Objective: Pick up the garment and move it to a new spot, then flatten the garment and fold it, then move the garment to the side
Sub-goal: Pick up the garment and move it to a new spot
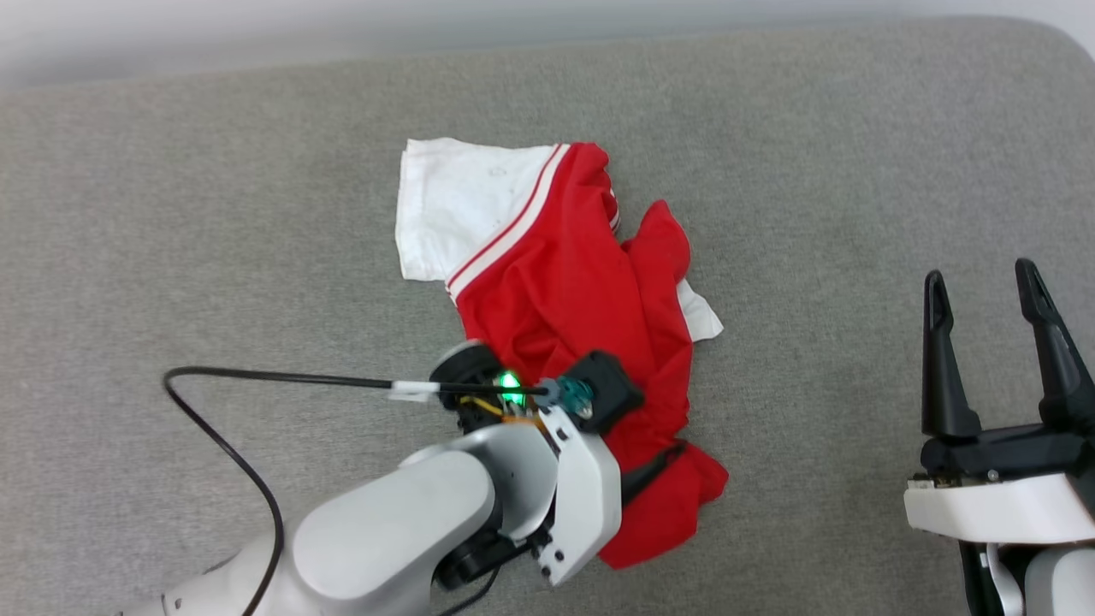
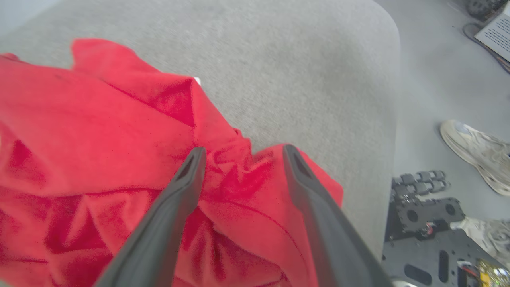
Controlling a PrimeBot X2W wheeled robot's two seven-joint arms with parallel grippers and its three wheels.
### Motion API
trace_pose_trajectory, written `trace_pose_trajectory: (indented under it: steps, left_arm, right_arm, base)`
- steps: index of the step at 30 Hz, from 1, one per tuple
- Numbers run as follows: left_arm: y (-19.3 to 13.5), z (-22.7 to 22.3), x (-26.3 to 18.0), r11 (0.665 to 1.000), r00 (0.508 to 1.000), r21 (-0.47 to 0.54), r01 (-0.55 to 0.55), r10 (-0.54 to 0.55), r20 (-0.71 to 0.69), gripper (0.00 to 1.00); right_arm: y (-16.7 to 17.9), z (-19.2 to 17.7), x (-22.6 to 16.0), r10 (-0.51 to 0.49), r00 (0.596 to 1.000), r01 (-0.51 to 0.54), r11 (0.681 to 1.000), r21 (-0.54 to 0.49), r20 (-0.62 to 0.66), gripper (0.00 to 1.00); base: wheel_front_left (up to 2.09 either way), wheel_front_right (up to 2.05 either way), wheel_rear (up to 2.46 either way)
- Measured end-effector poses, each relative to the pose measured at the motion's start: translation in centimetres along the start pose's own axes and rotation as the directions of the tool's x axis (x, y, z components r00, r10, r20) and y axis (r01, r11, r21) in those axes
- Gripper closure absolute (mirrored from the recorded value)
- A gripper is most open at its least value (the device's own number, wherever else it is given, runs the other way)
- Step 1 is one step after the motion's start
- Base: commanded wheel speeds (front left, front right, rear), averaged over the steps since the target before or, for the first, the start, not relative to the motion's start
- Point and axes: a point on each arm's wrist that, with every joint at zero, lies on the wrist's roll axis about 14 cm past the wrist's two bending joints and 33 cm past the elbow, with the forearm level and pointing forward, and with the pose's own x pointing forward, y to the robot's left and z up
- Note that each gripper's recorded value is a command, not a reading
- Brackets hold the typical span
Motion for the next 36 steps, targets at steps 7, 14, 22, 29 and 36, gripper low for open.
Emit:
trace_pose_trajectory:
  steps: [7,14,22,29,36]
  left_arm:
    - [4.0,8.5,-4.4,0.955,0.89,0.047,-0.291,0.253,0.379,0.0]
    - [9.2,11.3,-11.8,0.78,0.599,-0.049,-0.623,0.516,0.613,0.0]
    - [12.8,7.7,-18.9,0.513,0.308,-0.242,-0.823,0.763,0.569,0.0]
    - [12.6,3.9,-22.4,0.349,0.152,-0.344,-0.872,0.859,0.488,0.0]
    - [10.8,0.7,-23.0,0.32,0.14,-0.371,-0.872,0.889,0.437,0.0]
  right_arm:
    - [0.6,1.0,-0.8,0.017,1.0,-0.017,1.0,0.001,0.018,0.0]
    - [1.3,1.3,-0.9,0.034,0.999,-0.034,0.999,0.025,0.029,0.0]
    - [1.3,1.0,-1.1,0.028,0.999,-0.029,0.998,0.059,0.02,0.0]
    - [1.0,0.7,-1.4,0.016,1.0,-0.017,0.996,0.09,0.01,0.0]
    - [0.7,0.3,-2.3,0.001,1.0,0.001,0.991,0.131,-0.01,0.0]
  base:
    - [0.0,0.0,0.0]
    - [0.0,0.0,0.0]
    - [0.0,0.0,0.0]
    - [0.0,0.0,0.0]
    - [0.0,0.0,0.0]
